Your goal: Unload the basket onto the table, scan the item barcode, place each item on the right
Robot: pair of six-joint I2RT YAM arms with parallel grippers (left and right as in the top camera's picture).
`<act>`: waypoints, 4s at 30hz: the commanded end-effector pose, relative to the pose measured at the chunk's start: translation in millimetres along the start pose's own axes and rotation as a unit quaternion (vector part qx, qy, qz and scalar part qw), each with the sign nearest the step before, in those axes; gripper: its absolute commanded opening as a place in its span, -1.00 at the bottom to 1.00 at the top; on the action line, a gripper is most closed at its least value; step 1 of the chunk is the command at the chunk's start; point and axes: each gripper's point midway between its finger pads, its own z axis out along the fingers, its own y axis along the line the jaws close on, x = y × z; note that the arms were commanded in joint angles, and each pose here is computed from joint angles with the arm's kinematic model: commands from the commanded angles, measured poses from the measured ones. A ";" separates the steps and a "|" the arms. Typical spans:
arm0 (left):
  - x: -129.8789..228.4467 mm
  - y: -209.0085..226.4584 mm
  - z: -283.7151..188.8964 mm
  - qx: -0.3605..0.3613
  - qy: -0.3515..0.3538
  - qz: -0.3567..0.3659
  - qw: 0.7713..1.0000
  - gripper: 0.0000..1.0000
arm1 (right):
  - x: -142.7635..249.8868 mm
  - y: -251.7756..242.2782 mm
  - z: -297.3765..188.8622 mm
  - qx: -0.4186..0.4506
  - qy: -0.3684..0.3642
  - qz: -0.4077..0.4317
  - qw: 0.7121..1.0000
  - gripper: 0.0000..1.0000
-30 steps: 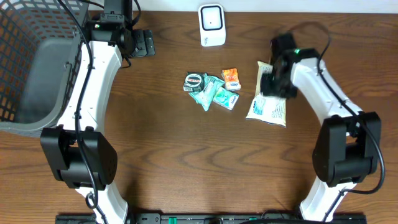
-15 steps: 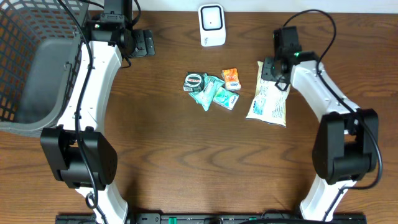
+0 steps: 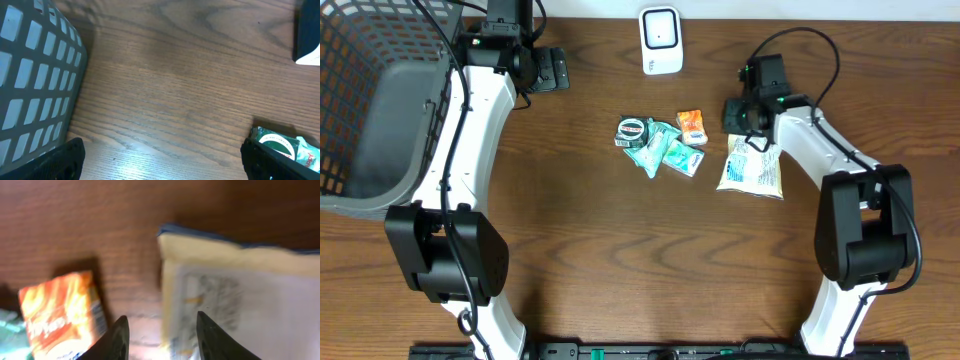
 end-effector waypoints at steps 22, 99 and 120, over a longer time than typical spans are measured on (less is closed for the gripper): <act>-7.1 1.4 -11.9 -0.001 -0.015 -0.010 1.000 0.96 | 37.0 -15.3 -38.3 0.284 0.029 -0.065 0.956 0.74; -7.1 1.3 -11.9 -0.001 -0.015 -0.010 1.000 0.95 | 15.3 -106.8 -91.1 -0.061 0.216 0.152 0.962 0.60; -7.1 1.3 -11.9 -0.001 -0.015 -0.010 1.000 0.96 | 60.5 -65.8 -47.0 0.138 0.236 0.003 0.962 0.58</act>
